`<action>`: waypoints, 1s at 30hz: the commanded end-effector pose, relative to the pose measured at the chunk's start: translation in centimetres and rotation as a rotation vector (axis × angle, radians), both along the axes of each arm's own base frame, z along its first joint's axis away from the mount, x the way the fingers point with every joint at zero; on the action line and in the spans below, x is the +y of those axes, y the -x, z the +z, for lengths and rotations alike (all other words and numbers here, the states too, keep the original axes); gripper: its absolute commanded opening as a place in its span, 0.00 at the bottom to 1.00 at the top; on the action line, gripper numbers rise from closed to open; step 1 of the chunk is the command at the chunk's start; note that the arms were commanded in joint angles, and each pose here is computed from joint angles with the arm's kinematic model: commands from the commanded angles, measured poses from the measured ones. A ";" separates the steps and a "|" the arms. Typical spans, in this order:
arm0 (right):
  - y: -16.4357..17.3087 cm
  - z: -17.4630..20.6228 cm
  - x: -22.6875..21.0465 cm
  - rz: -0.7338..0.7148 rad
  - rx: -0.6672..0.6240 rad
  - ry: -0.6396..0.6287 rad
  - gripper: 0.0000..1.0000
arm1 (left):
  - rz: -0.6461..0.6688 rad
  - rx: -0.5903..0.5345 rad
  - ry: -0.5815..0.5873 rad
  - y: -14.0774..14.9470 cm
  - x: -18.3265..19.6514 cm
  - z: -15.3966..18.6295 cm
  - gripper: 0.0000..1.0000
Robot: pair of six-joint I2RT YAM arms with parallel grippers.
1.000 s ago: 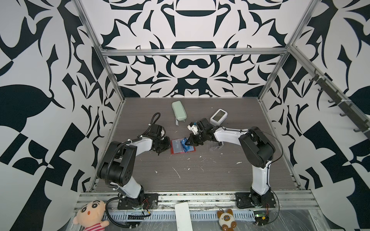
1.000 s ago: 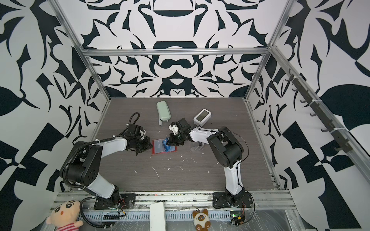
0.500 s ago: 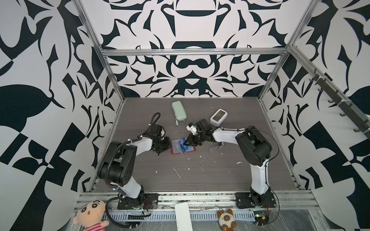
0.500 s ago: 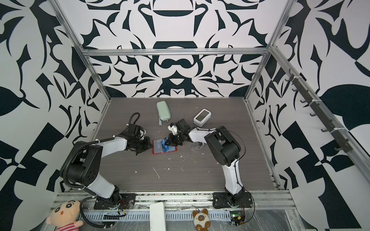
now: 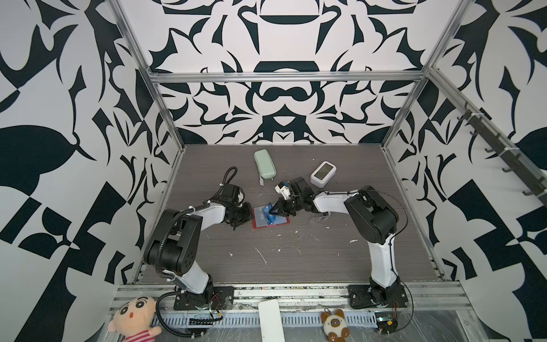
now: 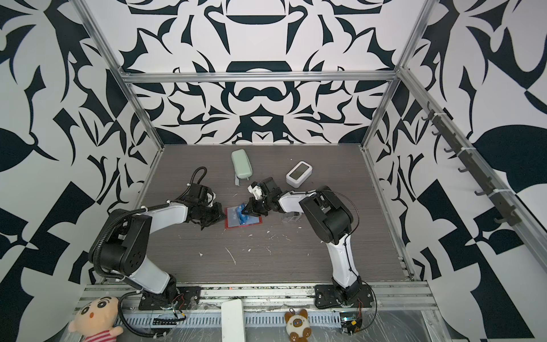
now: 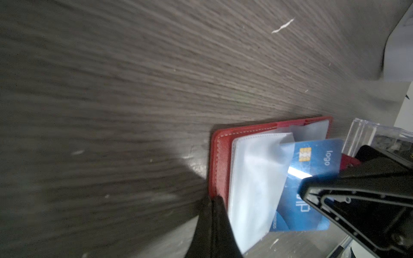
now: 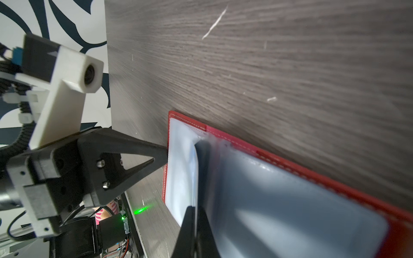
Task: Insert credit cards into a card holder
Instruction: Insert the credit card into the card slot.
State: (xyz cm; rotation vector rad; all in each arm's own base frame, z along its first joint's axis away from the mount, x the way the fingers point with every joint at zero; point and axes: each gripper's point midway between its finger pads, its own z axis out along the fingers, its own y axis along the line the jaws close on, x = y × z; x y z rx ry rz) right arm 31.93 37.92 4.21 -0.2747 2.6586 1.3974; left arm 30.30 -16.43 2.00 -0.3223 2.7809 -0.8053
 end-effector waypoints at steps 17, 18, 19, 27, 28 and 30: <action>-0.2 -0.9 0.0 -0.075 -0.015 -0.023 0.00 | -0.002 0.060 -0.015 1.3 0.3 -1.1 0.00; -0.1 -1.1 -0.1 -0.076 -0.014 -0.019 0.00 | -0.001 0.060 -0.015 1.2 0.3 -1.1 0.00; -0.1 -1.2 0.0 -0.076 -0.013 -0.017 0.00 | 0.000 0.061 -0.015 1.3 0.3 -1.1 0.00; 0.3 -1.6 0.0 -0.075 -0.016 0.005 0.01 | 0.003 0.060 -0.013 1.3 0.3 -1.1 0.00; 0.3 -1.5 0.0 -0.074 -0.022 0.010 0.04 | 0.003 0.059 -0.011 1.3 0.3 -1.1 0.00; 0.4 -1.5 -0.1 -0.070 -0.030 0.029 0.13 | 0.003 0.057 -0.010 1.2 0.3 -1.0 0.00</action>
